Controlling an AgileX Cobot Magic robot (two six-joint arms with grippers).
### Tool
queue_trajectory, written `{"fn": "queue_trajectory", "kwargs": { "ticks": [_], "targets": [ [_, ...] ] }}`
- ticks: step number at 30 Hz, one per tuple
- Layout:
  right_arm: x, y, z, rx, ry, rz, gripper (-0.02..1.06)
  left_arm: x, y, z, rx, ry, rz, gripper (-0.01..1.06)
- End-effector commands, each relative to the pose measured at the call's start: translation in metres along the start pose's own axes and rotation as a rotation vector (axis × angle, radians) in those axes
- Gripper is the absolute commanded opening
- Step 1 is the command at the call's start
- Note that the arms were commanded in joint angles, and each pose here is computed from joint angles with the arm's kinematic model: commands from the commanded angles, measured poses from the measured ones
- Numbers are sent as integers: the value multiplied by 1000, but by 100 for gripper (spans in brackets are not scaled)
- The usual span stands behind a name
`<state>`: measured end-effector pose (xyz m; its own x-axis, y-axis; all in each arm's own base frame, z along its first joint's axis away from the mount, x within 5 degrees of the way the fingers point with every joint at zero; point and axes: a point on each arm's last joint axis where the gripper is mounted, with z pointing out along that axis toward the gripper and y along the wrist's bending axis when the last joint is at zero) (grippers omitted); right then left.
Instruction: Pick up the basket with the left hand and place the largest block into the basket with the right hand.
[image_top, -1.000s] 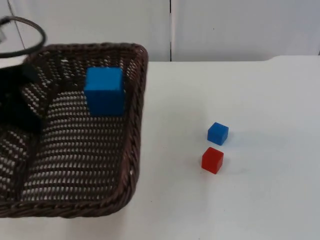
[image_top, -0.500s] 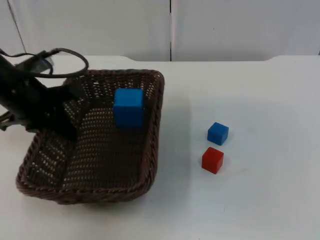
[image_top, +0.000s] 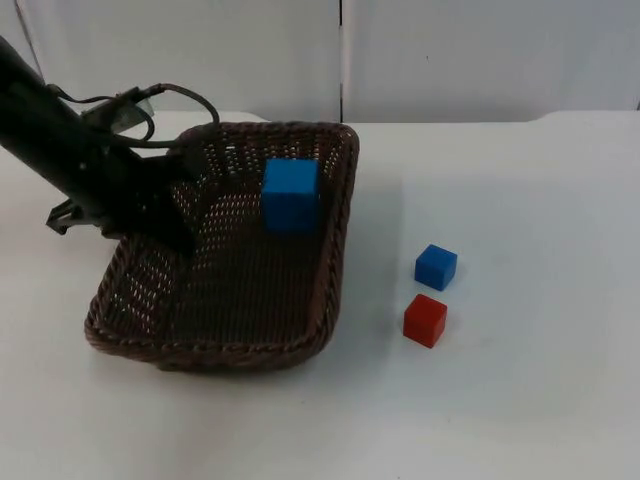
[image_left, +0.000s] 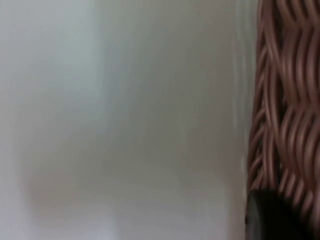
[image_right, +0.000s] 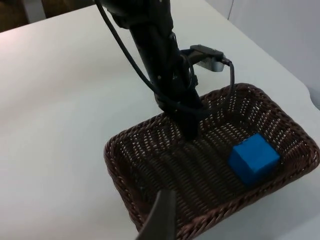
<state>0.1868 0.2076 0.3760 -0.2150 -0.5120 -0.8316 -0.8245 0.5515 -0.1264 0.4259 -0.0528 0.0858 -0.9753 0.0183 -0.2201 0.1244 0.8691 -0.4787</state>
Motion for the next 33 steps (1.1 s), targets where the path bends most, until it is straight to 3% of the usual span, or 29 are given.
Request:
{"fn": "queue_trajectory", "kwargs": {
  "ticks": [1,4,7,8,11,12,13,27,33],
  "targets": [
    [0,-1,-2,8,-13,-1,76,-4,-5,-2,20,-23,-6,3],
    [0,-1,-2,8,-13,-1,76,-4,-5,-2,20,-23,-6,14],
    [0,-1,-2,7,-9,-1,76,-3,-6,-2,30,-9,-6,52],
    [0,-1,-2,7,-9,-1,76,-3,-6,-2,30,-9,-6,52],
    [0,-2,-2,14,-6,-13,76,0,-9,-2,57,26,26,93],
    [0,-2,-2,14,-6,-13,76,0,-9,-2,57,26,26,93],
    [0,-2,-2,16,-6,-17,76,2,-11,-4,73,43,36,105],
    [1,-2,-2,16,1,-19,76,-3,-24,-33,42,10,108,105],
    [1,-2,-2,16,-1,-19,76,-6,-23,-56,-112,-19,103,105]
  ]
}}
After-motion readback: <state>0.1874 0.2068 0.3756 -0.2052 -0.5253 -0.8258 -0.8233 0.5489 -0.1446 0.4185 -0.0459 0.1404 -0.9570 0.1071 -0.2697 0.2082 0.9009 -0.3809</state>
